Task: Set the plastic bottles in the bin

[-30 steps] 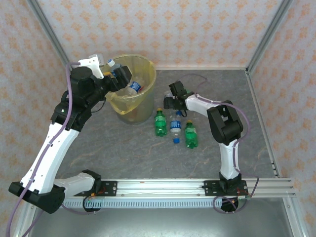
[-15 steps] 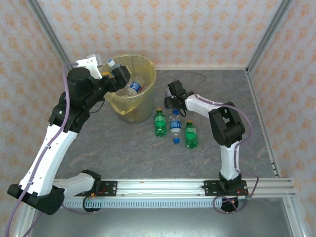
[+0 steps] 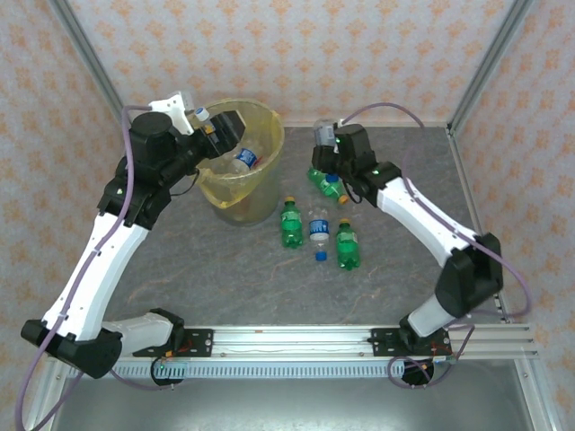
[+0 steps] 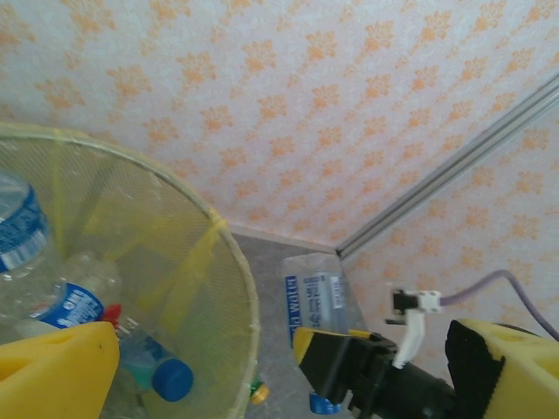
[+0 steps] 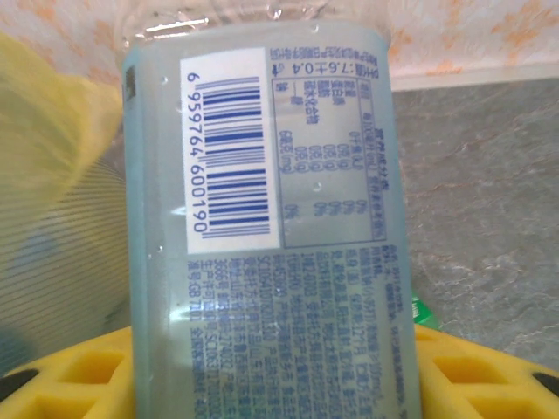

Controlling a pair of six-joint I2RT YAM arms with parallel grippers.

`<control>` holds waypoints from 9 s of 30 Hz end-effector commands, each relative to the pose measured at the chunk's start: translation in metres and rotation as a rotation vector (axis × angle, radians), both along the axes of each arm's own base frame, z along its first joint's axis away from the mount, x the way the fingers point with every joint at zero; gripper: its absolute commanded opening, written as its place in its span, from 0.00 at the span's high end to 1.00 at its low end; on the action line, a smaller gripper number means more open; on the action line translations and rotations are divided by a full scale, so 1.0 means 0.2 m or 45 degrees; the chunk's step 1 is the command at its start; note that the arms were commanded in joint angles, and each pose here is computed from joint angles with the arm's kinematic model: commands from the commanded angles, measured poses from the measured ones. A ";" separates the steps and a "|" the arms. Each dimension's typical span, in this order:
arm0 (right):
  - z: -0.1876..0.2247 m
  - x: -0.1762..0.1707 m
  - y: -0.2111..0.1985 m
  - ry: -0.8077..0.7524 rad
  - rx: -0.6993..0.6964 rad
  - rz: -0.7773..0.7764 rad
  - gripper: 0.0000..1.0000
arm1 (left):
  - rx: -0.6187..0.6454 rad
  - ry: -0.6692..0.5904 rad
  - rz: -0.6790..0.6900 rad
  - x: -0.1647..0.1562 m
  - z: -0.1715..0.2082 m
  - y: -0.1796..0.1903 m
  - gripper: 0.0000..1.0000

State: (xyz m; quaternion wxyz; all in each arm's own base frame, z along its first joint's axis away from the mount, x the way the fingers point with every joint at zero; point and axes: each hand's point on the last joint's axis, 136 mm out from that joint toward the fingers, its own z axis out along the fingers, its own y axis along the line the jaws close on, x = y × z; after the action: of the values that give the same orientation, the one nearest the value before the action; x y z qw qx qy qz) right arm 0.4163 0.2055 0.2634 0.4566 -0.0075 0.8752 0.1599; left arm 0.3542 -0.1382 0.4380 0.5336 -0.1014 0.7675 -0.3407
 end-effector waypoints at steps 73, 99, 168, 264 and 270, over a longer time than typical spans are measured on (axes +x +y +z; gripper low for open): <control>0.65 -0.61 -0.04 -0.508 0.190 0.047 0.00 | 0.027 -0.072 -0.126 0.35 0.13 -0.17 0.41; 0.57 -0.58 -0.09 -0.424 0.143 -0.037 0.00 | 0.434 0.169 0.218 0.70 -0.37 0.06 0.22; -1.08 0.07 -0.18 0.552 -0.147 0.045 0.27 | 0.107 0.057 0.027 0.03 -0.02 0.02 0.01; 0.62 -0.68 0.10 -0.563 0.039 0.123 0.00 | 0.586 0.105 0.347 0.35 -0.17 0.33 0.48; 0.61 -0.67 0.11 -0.564 0.030 0.130 0.00 | 0.683 0.142 0.408 0.34 -0.30 0.39 0.48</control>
State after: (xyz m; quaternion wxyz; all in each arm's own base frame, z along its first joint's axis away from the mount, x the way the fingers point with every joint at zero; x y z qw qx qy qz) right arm 0.2804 0.2309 0.3781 0.6156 -0.0918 0.7591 0.1905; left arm 0.4286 -0.0756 0.3850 0.5441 -0.0982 0.8290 -0.0837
